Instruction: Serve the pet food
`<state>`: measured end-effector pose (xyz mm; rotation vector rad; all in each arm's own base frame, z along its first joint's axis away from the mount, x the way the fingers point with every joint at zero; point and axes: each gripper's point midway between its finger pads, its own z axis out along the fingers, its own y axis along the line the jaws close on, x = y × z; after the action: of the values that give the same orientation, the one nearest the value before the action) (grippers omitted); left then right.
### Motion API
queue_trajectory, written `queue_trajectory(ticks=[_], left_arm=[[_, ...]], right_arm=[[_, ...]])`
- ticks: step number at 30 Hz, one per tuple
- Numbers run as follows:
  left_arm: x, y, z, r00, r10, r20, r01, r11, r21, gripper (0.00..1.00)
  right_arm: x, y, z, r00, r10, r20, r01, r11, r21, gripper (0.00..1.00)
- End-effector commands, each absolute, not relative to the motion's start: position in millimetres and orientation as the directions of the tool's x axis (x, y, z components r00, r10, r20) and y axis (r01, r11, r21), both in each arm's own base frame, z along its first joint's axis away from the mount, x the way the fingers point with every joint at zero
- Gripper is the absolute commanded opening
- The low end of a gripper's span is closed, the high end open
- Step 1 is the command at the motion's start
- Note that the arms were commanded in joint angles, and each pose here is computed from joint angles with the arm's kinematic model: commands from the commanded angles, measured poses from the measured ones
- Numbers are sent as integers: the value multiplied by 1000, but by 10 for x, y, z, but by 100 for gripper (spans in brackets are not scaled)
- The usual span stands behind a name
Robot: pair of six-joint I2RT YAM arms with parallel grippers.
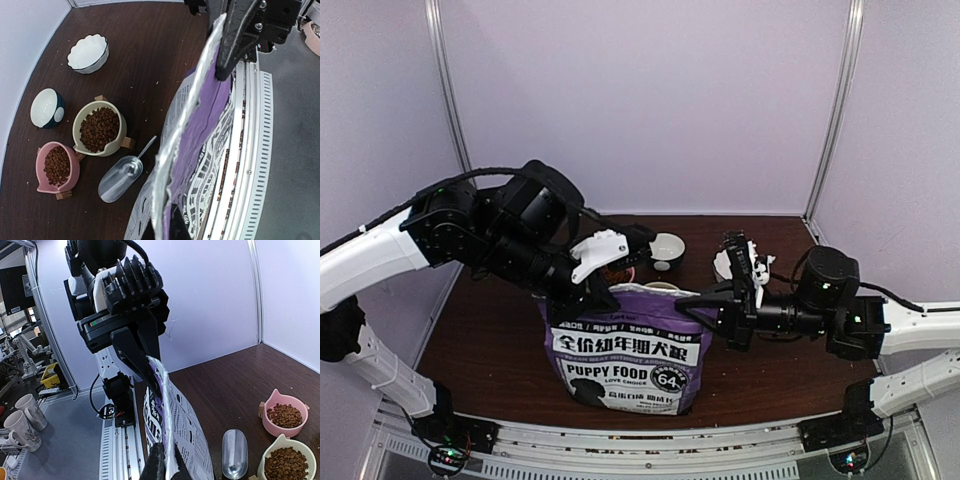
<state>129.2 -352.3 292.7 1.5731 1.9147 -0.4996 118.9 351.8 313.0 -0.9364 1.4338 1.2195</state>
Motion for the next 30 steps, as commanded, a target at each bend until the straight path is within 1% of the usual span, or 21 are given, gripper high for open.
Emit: queue_trajectory(ticks=[1,5,6,7,9,10,11,12,13,19,21,23,25,26,27,30], left_arm=[[1480,-3173,2769,-171,801,-574,941,306,147,0],[1515,-3136,2768,-176,801,-572,936,316,156,0],[1533,-3121,2766,-179,801,-571,933,323,160,6],[1547,-3107,2760,-182,802,-569,931,328,163,10],[1567,-3084,2762,-186,801,-570,928,334,167,12],[1568,-3076,2763,-187,800,-570,927,335,167,12],[1568,-3072,2767,-186,799,-571,927,335,167,8],[1567,-3068,2761,-186,800,-570,928,334,166,2],[1565,-3063,2759,-185,801,-570,928,332,166,0],[1600,-3018,2755,-190,801,-568,922,344,176,0],[1623,-2988,2749,-195,803,-563,917,352,185,8],[1638,-2966,2744,-198,805,-560,915,357,190,10],[1644,-2950,2740,-200,804,-559,913,360,190,10],[1643,-2946,2734,-201,805,-558,913,360,190,7],[1644,-2939,2726,-202,806,-556,913,360,191,1],[1644,-2925,2715,-203,807,-555,913,361,191,0]], right_arm=[[1172,3404,3342,-177,110,-978,-962,193,195,0],[1173,3397,3343,-175,111,-978,-961,195,194,0],[1174,3395,3346,-175,111,-978,-961,196,194,0],[1173,3394,3346,-174,111,-978,-961,196,193,0],[1174,3391,3343,-174,109,-979,-961,198,193,0],[1175,3391,3342,-174,109,-979,-961,199,193,0],[1175,3391,3343,-173,110,-979,-961,199,192,0],[1176,3387,3343,-173,110,-979,-961,199,192,0],[1179,3388,3340,-174,109,-979,-961,200,193,0],[1179,3380,3344,-172,111,-979,-960,202,192,0],[1182,3376,3344,-171,111,-979,-960,204,191,0],[1183,3374,3345,-171,111,-979,-960,205,191,0],[1183,3372,3348,-171,113,-979,-960,206,191,0],[1183,3368,3348,-170,113,-979,-960,206,190,0],[1181,3371,3350,-172,114,-979,-960,205,192,0],[1186,3369,3345,-172,113,-979,-959,207,193,0]])
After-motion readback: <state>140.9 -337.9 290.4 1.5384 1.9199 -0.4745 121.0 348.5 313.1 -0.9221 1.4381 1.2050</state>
